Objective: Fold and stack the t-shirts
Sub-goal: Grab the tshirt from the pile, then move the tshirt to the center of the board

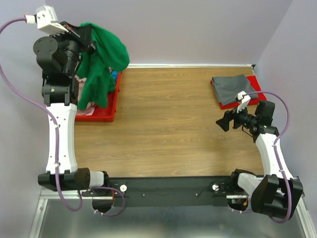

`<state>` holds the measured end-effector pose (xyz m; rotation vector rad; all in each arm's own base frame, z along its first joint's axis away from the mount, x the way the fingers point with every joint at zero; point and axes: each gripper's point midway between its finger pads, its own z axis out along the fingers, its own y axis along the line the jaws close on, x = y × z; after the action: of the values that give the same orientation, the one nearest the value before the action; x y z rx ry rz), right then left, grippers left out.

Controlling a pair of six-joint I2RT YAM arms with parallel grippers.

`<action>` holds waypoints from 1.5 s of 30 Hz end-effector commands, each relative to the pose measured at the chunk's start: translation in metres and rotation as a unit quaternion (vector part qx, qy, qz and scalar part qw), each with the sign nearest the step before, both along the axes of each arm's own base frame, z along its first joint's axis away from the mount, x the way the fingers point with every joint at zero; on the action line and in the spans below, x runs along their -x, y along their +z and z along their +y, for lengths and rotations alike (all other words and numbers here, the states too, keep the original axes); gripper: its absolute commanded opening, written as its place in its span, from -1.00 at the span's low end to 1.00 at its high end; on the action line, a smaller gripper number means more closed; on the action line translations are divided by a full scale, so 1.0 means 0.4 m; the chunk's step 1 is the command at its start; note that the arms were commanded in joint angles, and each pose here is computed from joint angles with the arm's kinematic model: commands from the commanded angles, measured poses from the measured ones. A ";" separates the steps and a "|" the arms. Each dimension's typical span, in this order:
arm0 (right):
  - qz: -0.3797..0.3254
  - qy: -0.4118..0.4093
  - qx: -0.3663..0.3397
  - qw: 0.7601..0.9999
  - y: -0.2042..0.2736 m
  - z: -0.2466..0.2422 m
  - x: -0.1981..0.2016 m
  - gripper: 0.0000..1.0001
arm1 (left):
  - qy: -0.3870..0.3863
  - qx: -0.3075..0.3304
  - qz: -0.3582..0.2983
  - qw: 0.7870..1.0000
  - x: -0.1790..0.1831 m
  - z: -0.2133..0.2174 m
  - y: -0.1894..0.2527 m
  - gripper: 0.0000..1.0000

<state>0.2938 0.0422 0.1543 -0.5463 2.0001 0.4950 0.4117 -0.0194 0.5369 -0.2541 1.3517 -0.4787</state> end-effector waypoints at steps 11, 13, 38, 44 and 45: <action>-0.015 0.007 0.001 1.000 0.034 0.001 -0.003 1.00 | -0.213 0.044 -0.262 0.940 0.362 -0.276 0.425 -1.00; -0.014 0.006 0.002 1.000 0.033 0.000 -0.003 1.00 | -0.243 0.054 -0.267 0.931 0.394 -0.312 0.435 -1.00; 0.031 -0.139 0.061 0.988 0.001 -0.132 -0.075 1.00 | -0.472 0.145 -0.104 0.863 0.548 -0.793 0.193 -1.00; 0.034 -0.139 0.060 0.988 -0.005 -0.133 -0.075 1.00 | -0.391 0.158 -0.057 0.905 0.495 -0.719 0.072 -1.00; 0.036 -0.137 0.059 0.988 -0.008 -0.130 -0.075 1.00 | -0.364 0.150 -0.033 0.918 0.455 -0.712 0.000 -1.00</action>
<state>0.3167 -0.0017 0.1441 -0.3514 2.1484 0.2674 0.2127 -0.3473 0.5286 0.2274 1.3457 -1.3981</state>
